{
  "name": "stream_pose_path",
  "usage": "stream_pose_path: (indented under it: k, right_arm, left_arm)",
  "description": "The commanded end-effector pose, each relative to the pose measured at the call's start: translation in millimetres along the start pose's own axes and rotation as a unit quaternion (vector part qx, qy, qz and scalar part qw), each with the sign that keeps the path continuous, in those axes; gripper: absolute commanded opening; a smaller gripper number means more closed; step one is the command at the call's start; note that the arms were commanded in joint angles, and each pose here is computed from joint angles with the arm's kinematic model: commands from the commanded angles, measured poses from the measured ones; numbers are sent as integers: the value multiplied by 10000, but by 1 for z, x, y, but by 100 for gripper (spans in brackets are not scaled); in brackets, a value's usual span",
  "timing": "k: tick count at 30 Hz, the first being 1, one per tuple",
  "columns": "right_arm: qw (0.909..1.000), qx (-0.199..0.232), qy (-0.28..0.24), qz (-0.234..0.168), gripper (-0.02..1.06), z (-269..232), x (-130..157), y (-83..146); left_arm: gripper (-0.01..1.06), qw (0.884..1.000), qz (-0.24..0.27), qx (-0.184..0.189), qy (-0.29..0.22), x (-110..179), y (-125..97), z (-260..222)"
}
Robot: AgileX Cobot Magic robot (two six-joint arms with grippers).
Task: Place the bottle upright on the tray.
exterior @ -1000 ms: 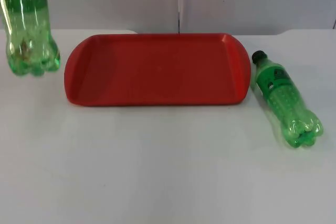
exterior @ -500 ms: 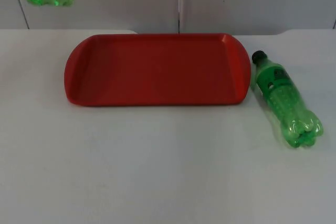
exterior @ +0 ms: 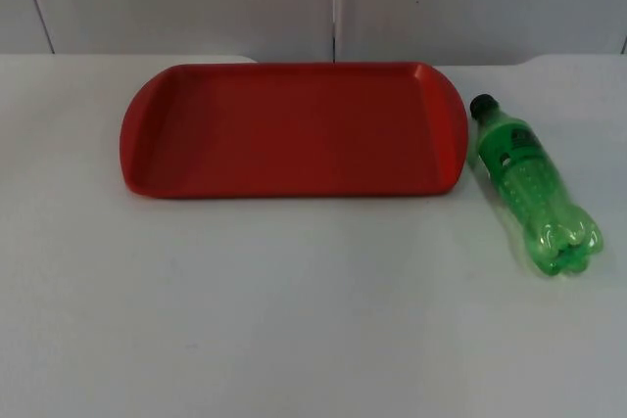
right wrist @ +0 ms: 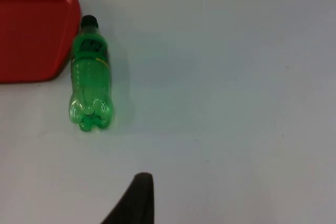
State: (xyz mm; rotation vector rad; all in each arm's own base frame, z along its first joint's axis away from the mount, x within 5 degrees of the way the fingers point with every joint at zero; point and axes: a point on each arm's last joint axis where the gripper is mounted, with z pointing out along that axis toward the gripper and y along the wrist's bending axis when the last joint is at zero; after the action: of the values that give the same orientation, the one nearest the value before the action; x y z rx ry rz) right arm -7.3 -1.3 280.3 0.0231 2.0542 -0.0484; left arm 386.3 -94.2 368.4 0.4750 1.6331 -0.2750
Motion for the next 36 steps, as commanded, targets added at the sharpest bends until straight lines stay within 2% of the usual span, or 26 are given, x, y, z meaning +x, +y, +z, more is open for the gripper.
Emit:
stream_pose_path:
  k: [1, 3, 5, 6, 9, 10, 11, 12, 13, 15, 16, 18, 21, 22, 24, 26, 28, 30, 32, 33, 36]
  right_arm:
    - [10000, 11, -51, -9, 105, 0, 0, 0]
    - [10000, 11, -51, -9, 105, 0, 0, 0]
    - [10000, 11, -51, -9, 105, 0, 0, 0]
    - [10000, 11, -51, -9, 105, 0, 0, 0]
    - [10000, 11, -51, -9, 105, 0, 0, 0]
    - [10000, 11, -51, -9, 105, 0, 0, 0]
    - [10000, 11, -51, -9, 105, 0, 0, 0]
    - [10000, 11, -51, -9, 105, 0, 0, 0]
    - [10000, 11, -51, -9, 105, 0, 0, 0]
    - [10000, 11, -51, -9, 105, 0, 0, 0]
    - [10000, 11, -51, -9, 105, 0, 0, 0]
    - [10000, 11, -51, -9, 105, 0, 0, 0]
    - [10000, 11, -51, -9, 105, 0, 0, 0]
    - [10000, 11, -51, -9, 105, 0, 0, 0]
    - [10000, 11, -51, -9, 105, 0, 0, 0]
    - [10000, 11, -51, -9, 105, 0, 0, 0]
    - [10000, 11, -51, -9, 105, 0, 0, 0]
    - [10000, 11, -51, -9, 105, 0, 0, 0]
    - [10000, 11, -51, -9, 105, 0, 0, 0]
    - [10000, 11, -51, -9, 105, 0, 0, 0]
    - [10000, 11, -51, -9, 105, 0, 0, 0]
  left_arm:
    - [0, 9999, -99, -128, -14, -2, 3, 1]
    - [0, 9988, -309, -369, 64, 1, 8, 2]
    - [0, 9977, -498, -448, 82, 1, 9, 2]
    - [0, 9934, -947, -638, 91, 2, 13, 2]
    - [0, 9744, -1868, -1248, 94, 4, 23, 0]
    - [0, 9716, -1901, -1402, 108, 5, 26, -1]
    - [0, 9716, -1901, -1402, 108, 5, 26, -1]
    - [0, 9685, -1849, -1664, 148, 6, 30, -2]
    - [0, 9689, -1791, -1702, 165, 7, 30, -2]
    - [0, 9771, -1098, -1802, 256, 6, 31, -3]
    - [0, 9771, -1098, -1802, 256, 6, 31, -3]
    - [0, 9769, -333, -2087, 315, 4, 30, -3]
    - [0, 9659, 664, -2494, 209, -5, 17, -2]
    - [0, 9659, 664, -2494, 209, -5, 17, -2]
    - [0, 9603, 1095, -2567, 40, -12, 3, 0]
    - [0, 9605, 1111, -2550, -52, -14, -2, 1]
    - [0, 9695, 357, -2401, -351, -16, -8, 3]
    - [0, 9718, -517, -2217, -619, -14, -9, 6]
    - [0, 9722, -634, -2144, -701, -12, -10, 10]
    - [0, 9736, -751, -1994, -815, -9, -12, 16]
    - [0, 9788, -693, -1706, -900, -1, -18, 26]
